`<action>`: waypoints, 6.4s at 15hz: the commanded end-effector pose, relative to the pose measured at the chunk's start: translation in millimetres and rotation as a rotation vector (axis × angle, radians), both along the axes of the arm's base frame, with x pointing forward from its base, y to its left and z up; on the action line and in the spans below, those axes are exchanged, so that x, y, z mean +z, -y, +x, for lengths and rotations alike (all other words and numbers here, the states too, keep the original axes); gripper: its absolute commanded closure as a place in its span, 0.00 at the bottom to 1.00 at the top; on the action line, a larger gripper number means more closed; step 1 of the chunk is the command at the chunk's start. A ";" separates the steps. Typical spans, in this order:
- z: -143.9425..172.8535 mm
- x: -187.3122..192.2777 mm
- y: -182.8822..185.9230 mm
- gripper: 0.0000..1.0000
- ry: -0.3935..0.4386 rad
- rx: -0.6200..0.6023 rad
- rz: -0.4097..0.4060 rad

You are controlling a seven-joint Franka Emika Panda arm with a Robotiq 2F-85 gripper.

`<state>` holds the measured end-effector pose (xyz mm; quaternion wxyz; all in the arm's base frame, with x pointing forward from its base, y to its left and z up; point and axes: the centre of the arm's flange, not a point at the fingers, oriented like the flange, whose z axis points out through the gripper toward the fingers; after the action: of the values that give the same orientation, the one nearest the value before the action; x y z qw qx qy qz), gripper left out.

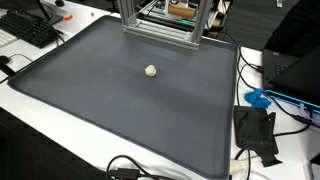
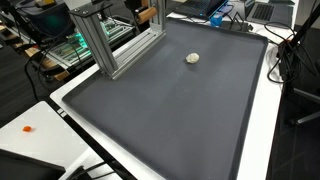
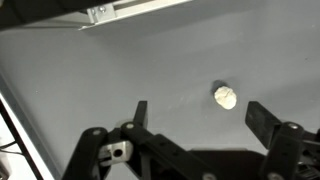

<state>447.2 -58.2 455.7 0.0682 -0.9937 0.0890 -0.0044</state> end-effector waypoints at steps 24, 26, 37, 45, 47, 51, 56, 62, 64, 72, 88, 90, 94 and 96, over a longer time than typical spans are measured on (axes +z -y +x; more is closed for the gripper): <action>-156.8 41.5 -195.2 0.00 0.081 0.325 -0.127; -155.3 39.7 -194.3 0.00 0.085 0.334 -0.149; -149.4 27.0 -187.2 0.00 0.077 0.336 -0.166; -148.3 19.7 -184.3 0.00 0.076 0.327 -0.157; -148.1 18.7 -184.3 0.00 0.080 0.321 -0.151; -148.4 16.8 -184.1 0.03 0.067 0.302 -0.150; -148.8 13.8 -185.0 0.04 0.053 0.273 -0.142; -148.4 12.4 -186.3 0.16 0.046 0.268 -0.131; -148.4 12.2 -186.6 0.23 0.045 0.269 -0.131; -148.0 10.9 -187.2 0.43 0.036 0.267 -0.132; -144.7 21.2 -187.1 0.78 0.051 0.273 -0.140; -141.0 27.2 -186.8 0.78 0.068 0.278 -0.139; -131.7 41.1 -188.4 0.78 0.119 0.289 -0.138; -126.4 51.0 -189.7 0.78 0.158 0.292 -0.145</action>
<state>309.5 130.7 491.0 0.0041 -0.9971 -0.0541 -0.0532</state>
